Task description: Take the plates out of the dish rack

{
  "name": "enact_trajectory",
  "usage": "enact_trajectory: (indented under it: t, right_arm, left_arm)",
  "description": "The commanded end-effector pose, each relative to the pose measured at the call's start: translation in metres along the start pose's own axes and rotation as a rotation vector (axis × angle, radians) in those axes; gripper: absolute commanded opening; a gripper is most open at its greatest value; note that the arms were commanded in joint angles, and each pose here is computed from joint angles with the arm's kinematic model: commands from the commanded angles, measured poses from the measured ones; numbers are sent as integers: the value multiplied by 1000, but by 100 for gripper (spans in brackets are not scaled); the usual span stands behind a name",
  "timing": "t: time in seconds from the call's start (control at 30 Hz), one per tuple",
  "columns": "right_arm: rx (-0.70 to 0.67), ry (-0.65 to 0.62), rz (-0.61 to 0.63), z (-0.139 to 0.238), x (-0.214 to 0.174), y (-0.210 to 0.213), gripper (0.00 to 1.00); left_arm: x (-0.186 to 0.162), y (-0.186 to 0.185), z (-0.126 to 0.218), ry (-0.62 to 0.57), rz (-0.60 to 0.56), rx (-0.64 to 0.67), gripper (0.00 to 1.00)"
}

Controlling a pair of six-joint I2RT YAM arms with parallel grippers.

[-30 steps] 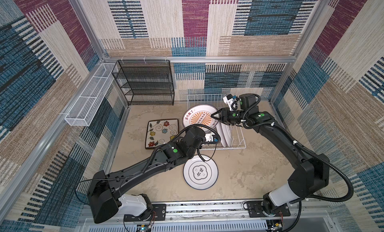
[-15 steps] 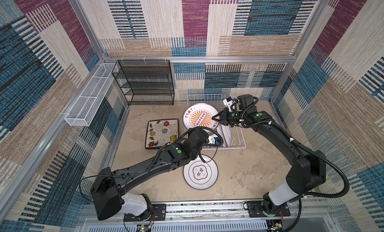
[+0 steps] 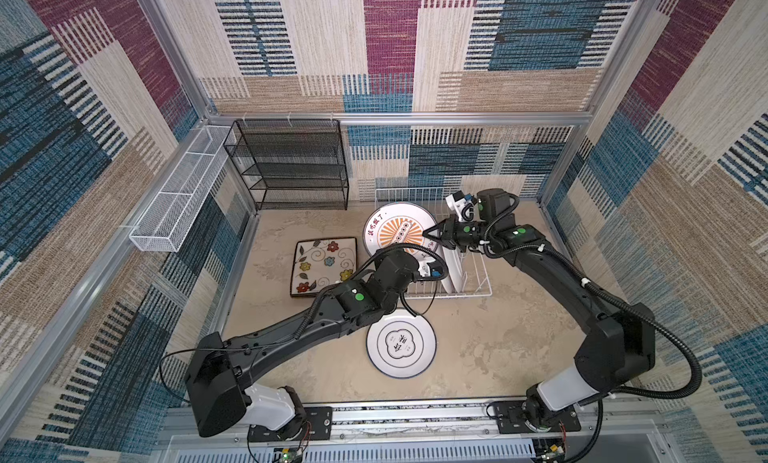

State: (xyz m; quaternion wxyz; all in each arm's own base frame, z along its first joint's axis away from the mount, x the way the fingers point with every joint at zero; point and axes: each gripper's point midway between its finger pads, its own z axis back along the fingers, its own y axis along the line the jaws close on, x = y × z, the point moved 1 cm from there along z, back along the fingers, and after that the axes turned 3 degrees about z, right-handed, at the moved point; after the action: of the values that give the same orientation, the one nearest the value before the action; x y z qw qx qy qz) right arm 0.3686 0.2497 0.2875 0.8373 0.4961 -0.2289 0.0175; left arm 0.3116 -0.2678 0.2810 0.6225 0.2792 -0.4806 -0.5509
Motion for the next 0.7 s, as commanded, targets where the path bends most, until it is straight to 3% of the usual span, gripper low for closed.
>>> enact_trajectory:
  t: [0.0, 0.17, 0.4, 0.67]
  right_arm:
    - [52, -65, 37, 8, 16, 14, 0]
    - [49, -156, 14, 28, 32, 10, 0]
    - [49, -208, 24, 47, 39, 8, 0]
    - [72, -196, 57, 47, 32, 8, 0]
  left_arm:
    - [8, 2, 9, -52, 121, -41, 65]
    - [11, 6, 28, -110, 271, -106, 79]
    - [13, 40, 67, -238, 544, -131, 84]
    - [-16, 86, 68, -255, 1198, -288, 87]
